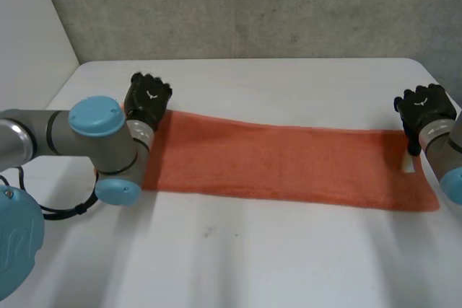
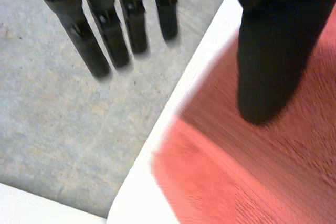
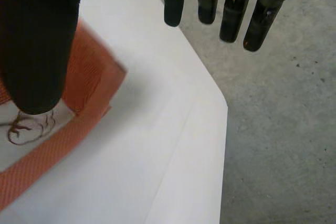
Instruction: Fold the laundry
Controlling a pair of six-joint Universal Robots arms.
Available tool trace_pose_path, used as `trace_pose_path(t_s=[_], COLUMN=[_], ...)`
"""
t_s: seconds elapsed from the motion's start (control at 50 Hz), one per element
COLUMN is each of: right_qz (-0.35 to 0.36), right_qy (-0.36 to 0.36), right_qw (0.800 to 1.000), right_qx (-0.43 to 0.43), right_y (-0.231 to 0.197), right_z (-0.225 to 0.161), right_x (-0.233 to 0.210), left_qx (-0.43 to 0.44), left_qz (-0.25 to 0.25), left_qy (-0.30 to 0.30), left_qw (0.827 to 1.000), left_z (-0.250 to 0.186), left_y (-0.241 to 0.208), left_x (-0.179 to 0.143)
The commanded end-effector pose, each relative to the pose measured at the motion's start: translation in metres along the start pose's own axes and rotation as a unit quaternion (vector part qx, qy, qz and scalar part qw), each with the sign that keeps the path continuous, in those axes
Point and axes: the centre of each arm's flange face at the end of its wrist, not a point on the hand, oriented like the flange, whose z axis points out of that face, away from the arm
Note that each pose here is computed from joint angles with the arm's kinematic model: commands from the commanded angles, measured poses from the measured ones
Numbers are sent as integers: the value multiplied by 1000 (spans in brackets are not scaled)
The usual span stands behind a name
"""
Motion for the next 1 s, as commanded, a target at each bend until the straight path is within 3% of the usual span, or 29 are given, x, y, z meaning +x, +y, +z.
trace_pose_path(t_s=[0.02, 0.16, 0.3, 0.4, 0.48, 0.6, 0.84, 1.0], right_qz=[65, 103, 107, 131, 157, 166, 175, 143], right_qy=[23, 25, -33, -78, -120, -121, -128, -143], right_qw=[997, 992, 991, 988, 979, 978, 975, 977], right_qx=[30, 65, 75, 19, -41, -46, -51, -70], right_y=[-16, -38, -42, -21, 0, 15, 48, 63], right_z=[-10, -37, -82, -100, -112, -110, -95, -96], right_x=[16, 31, 38, 42, 37, 37, 21, 9], left_qx=[59, 76, 80, 74, 73, 29, -5, -6], left_qz=[-7, -16, -41, -102, -181, -255, -267, -268], left_qy=[-29, -51, -48, -38, -29, -2, 7, 2], left_qw=[998, 996, 995, 991, 980, 967, 964, 963], left_z=[-12, -34, -72, -97, -116, -130, -128, -125], left_y=[-31, -54, -70, -71, -75, -65, -51, -48], left_x=[-5, -29, -48, -54, -62, -59, -53, -56])
